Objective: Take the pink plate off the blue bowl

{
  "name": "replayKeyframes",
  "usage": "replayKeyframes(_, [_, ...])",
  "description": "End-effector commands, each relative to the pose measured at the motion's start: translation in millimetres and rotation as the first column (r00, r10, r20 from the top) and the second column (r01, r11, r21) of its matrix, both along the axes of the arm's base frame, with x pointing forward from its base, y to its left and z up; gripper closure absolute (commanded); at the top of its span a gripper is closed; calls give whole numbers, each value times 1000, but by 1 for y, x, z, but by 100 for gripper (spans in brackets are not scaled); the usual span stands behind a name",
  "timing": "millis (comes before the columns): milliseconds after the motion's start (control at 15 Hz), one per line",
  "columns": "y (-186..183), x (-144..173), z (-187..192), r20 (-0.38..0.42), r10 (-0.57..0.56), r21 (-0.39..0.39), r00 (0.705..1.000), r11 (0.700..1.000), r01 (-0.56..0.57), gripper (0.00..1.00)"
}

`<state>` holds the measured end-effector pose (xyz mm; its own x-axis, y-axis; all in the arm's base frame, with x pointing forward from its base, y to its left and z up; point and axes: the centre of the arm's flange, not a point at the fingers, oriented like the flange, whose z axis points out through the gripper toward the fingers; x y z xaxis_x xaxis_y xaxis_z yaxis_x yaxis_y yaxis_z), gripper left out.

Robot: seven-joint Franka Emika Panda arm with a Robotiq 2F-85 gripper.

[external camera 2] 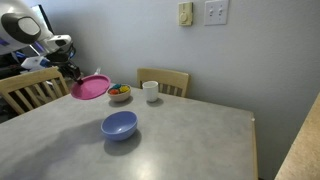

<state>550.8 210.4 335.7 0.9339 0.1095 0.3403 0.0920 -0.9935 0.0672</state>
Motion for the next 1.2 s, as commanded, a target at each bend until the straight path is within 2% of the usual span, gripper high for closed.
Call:
replayKeyframes(0, [8, -3, -16, -54, -1, 70, 999, 998, 5, 97])
replayKeyframes(267, [10, 6, -59, -60, -46, 24, 997, 999, 48, 97])
replayKeyframes(533, [3, 15, -107, -83, -109, 69, 991, 991, 115, 97])
replayKeyframes(867, [16, 27, -135, -63, -121, 112, 991, 986, 127, 97])
replayKeyframes(1133, [22, 29, -146, -71, -111, 114, 991, 986, 119, 97])
